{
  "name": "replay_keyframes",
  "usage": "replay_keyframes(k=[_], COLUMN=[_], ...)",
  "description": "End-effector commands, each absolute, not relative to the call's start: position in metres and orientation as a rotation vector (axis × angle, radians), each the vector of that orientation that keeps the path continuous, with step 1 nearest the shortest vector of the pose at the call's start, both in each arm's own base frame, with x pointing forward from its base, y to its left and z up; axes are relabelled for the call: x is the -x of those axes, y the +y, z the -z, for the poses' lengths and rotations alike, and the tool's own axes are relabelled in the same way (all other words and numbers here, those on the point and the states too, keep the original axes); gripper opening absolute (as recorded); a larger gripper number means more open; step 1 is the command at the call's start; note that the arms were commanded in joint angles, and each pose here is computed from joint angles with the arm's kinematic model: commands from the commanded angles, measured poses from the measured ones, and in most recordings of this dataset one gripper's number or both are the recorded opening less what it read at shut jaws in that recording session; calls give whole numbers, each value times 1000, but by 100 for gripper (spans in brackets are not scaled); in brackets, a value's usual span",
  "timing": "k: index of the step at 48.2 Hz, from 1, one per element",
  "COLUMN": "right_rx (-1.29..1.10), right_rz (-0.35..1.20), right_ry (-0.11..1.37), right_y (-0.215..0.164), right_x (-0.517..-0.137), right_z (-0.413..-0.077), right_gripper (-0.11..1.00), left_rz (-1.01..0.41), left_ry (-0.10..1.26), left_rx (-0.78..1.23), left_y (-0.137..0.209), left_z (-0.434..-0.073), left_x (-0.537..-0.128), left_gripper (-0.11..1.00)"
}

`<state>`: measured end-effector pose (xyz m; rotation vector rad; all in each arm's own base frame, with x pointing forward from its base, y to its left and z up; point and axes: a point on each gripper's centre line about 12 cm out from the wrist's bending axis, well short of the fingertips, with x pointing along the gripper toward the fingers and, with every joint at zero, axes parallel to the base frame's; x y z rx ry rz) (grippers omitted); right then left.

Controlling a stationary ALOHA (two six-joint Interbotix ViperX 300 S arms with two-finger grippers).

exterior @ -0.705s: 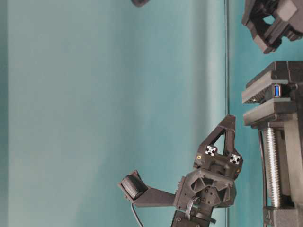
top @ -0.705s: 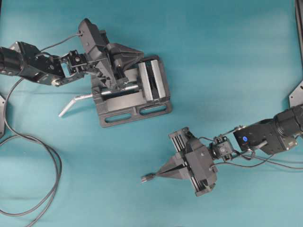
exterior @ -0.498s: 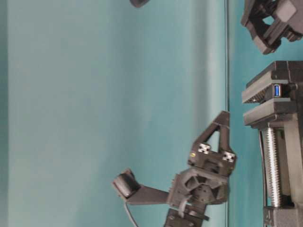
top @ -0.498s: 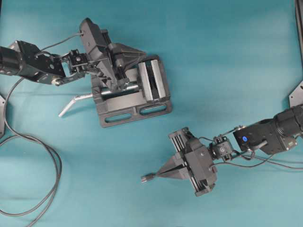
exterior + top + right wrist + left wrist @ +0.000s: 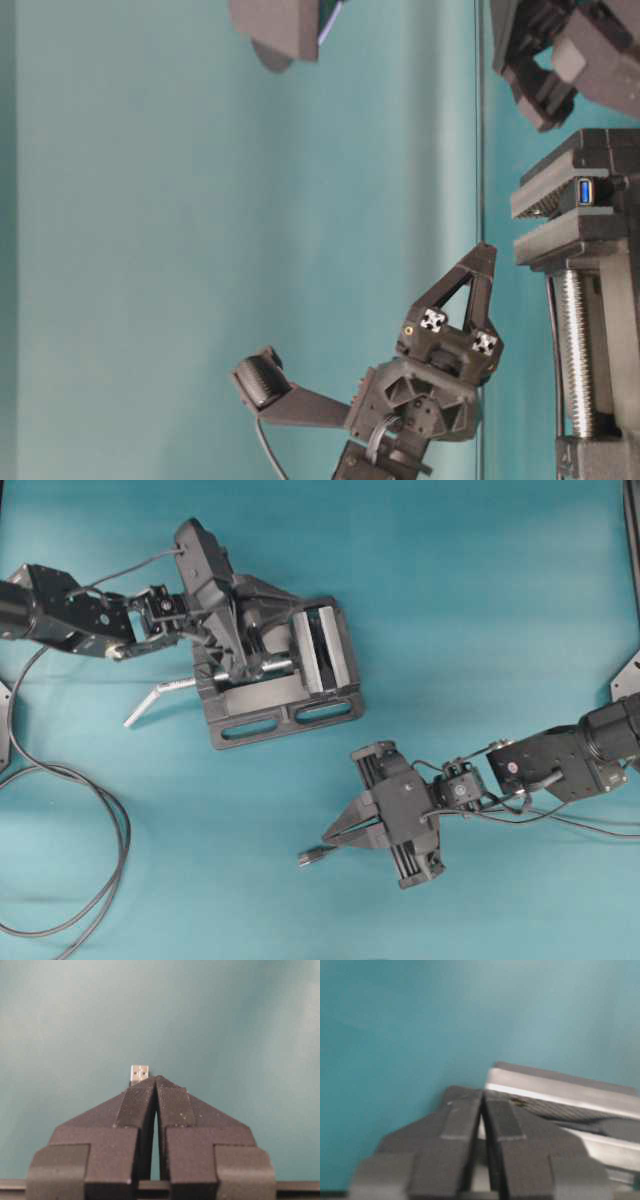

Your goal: Insert the USB cable into the fixed female connector.

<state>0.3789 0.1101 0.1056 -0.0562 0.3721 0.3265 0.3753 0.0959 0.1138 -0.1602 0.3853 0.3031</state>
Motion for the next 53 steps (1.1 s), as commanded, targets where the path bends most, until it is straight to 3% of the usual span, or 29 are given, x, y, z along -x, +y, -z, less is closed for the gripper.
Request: replay_keyframes(k=[1, 9, 14, 25, 53], right_rx=[56, 50, 50, 16, -58], right_rz=[-335, -336, -350, -369, -295], right_ry=[333, 336, 333, 271, 326], right_y=[115, 117, 123, 129, 122], right_x=[-387, -393, -393, -390, -399], right_z=[-117, -113, -109, -105, -75], right_gripper=[9, 53, 76, 62, 62], left_rz=[-268, -260, -259, -259, -219], left_ry=[364, 398, 395, 345, 340], left_rx=[140, 143, 144, 147, 143], left_y=[85, 79, 76, 70, 54], left_z=[-129, -130, -135, -147, -143], left_x=[-376, -365, -353, -323, -315], left_gripper=[34, 80, 78, 78, 78])
